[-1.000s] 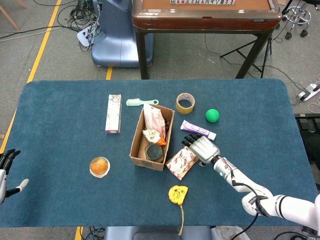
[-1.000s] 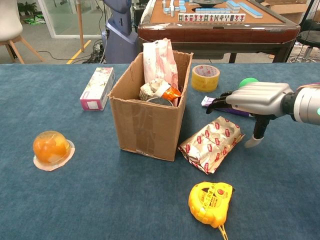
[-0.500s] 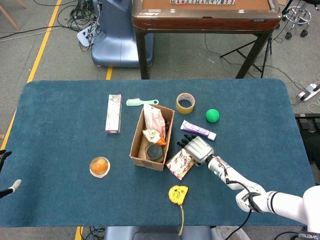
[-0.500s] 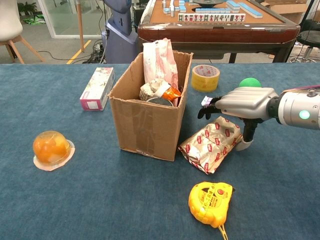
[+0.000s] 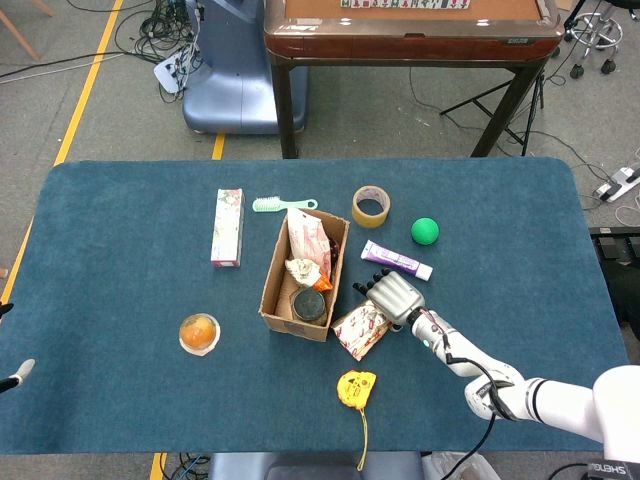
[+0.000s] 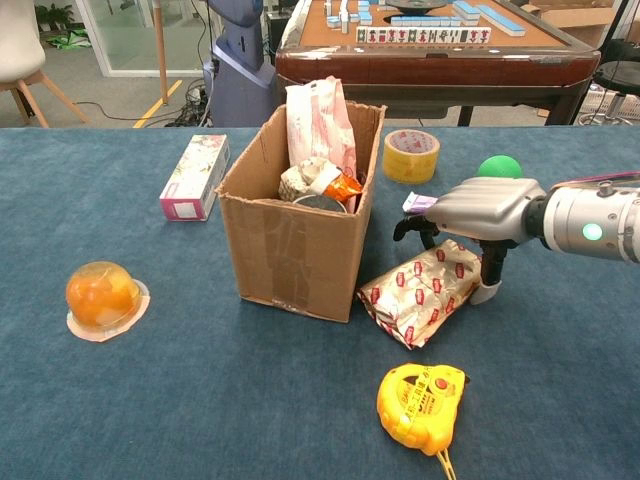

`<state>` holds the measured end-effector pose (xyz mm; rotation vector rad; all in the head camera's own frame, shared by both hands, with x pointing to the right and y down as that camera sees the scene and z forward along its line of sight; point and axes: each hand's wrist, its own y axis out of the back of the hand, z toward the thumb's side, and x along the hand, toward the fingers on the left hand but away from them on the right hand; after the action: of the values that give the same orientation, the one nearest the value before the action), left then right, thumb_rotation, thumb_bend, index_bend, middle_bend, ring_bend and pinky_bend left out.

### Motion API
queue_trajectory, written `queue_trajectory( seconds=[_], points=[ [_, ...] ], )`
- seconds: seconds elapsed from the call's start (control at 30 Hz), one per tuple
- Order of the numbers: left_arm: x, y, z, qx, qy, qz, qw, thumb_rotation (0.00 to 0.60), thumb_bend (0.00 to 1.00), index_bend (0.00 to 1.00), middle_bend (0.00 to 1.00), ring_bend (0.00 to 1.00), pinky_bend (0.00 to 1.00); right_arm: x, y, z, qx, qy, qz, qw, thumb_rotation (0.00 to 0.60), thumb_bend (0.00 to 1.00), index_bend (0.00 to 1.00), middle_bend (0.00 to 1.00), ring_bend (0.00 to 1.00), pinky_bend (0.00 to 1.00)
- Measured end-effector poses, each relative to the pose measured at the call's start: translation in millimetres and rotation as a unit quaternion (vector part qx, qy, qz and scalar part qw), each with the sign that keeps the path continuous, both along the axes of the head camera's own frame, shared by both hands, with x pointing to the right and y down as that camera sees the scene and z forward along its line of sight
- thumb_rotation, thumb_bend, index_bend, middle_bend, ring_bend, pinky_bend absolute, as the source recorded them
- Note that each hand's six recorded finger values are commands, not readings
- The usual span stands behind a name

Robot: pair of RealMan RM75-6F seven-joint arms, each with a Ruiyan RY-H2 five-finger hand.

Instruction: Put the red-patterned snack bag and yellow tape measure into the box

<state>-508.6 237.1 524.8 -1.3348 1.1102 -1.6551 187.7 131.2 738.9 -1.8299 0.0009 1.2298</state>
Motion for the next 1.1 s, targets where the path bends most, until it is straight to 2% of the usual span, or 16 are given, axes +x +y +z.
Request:
queue_trajectory(
  seconds=[0.3, 0.43, 0.6, 0.8, 1.1],
  points=[
    [-1, 0, -1, 0.003, 0.001, -0.003, 1.0000, 0.600, 0.13, 0.19, 0.18, 0.17, 0.34, -1, -1, -2, 0.007, -0.007, 0.003, 0.9999, 0.600, 0.09, 0.33, 0.52, 0.40, 0.37],
    [0, 0, -1, 0.002, 0.007, -0.002, 1.0000, 0.600, 0.13, 0.19, 0.18, 0.17, 0.34, 0, -4, -8, 0.025, -0.013, 0.004, 0.9996, 0.600, 0.12, 0.41, 0.58, 0.47, 0.41],
    [0, 0, -1, 0.001, 0.007, -0.001, 1.0000, 0.600, 0.13, 0.19, 0.18, 0.17, 0.34, 6, -7, -20, 0.046, -0.024, 0.009, 0.9986, 0.600, 0.12, 0.44, 0.61, 0.50, 0.42],
    [0, 0, 0, -0.001, 0.004, -0.002, 1.0000, 0.600, 0.13, 0.19, 0.18, 0.17, 0.34, 15, -11, -48, 0.067, -0.041, 0.016, 0.9967, 0.600, 0.12, 0.45, 0.62, 0.51, 0.43],
    [2, 0, 5, -0.007, 0.001, 0.001, 1.0000, 0.600, 0.13, 0.19, 0.18, 0.17, 0.34, 29, -18, -122, 0.123, -0.077, 0.019, 0.9892, 0.600, 0.15, 0.45, 0.62, 0.51, 0.43]
  ],
)
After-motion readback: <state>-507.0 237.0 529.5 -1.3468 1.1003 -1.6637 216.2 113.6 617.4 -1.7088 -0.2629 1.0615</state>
